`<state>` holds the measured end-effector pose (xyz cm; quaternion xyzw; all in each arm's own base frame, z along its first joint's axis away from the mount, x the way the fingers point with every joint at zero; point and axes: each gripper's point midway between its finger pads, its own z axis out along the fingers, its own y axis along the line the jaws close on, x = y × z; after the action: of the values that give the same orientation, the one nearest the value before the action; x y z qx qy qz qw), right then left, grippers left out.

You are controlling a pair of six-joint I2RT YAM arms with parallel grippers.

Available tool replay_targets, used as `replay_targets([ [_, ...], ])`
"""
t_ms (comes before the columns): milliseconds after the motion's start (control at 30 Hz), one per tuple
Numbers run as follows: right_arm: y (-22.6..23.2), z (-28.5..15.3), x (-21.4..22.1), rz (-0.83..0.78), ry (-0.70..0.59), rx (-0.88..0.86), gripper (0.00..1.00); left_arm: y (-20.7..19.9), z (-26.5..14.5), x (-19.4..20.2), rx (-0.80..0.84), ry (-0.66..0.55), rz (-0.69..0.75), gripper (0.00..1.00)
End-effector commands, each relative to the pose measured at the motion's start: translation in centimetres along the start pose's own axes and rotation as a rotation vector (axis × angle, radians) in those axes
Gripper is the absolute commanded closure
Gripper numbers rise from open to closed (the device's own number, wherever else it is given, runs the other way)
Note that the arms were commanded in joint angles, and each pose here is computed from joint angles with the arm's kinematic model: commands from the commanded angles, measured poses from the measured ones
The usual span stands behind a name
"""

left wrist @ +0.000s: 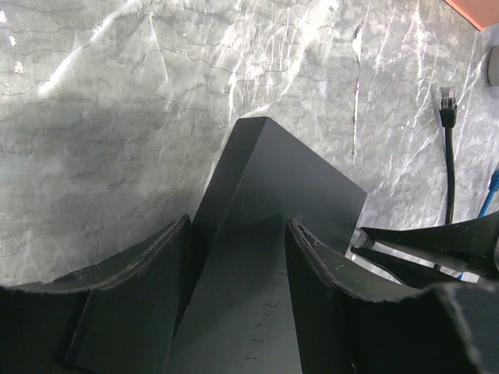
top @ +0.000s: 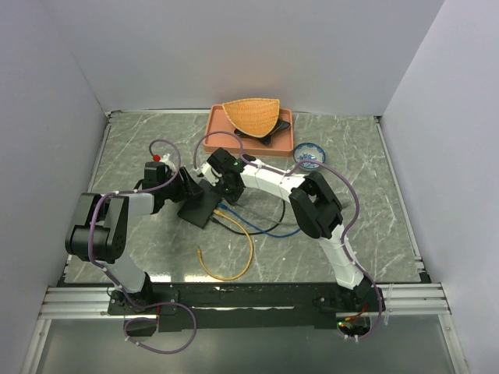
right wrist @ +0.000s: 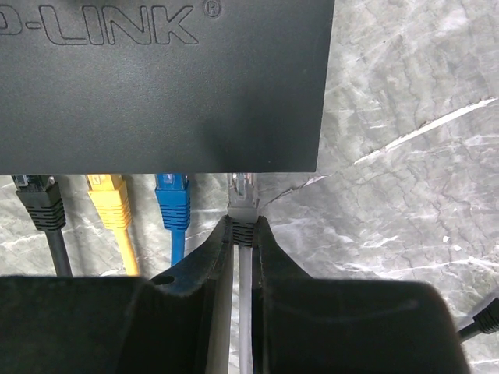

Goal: Insert the plug into the switch port

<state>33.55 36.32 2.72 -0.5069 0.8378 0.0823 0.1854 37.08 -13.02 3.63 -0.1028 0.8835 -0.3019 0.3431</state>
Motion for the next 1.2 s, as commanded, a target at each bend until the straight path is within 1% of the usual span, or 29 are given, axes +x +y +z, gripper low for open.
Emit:
replay_targets([
  [0, -1.0, -2.2, -5.9, 0.005, -0.203, 0.061, 1.0, -0.1, 0.4, 2.0, 0.01, 0.073, 0.007, 0.43],
  [233, -0.2, -1.9, -6.3, 0.028, -0.215, 0.03, 1.0, -0.4, 0.3, 2.0, 0.017, 0.071, 0.014, 0.43],
  [567, 1.0, -1.2, -6.4, -0.012, -0.212, 0.022, 1.0, -0.5, 0.5, 2.1, 0.021, 0.077, 0.019, 0.43],
  [1000, 1.3, -1.4, -8.5, -0.029, -0.282, -0.012, 1.0, -1.3, 0.5, 2.4, 0.055, 0.087, 0.05, 0.44],
  [1167, 2.2, -1.8, -9.1, -0.098, -0.331, -0.056, 1.0, -1.9, 0.6, 2.7, 0.078, 0.094, 0.068, 0.45],
])
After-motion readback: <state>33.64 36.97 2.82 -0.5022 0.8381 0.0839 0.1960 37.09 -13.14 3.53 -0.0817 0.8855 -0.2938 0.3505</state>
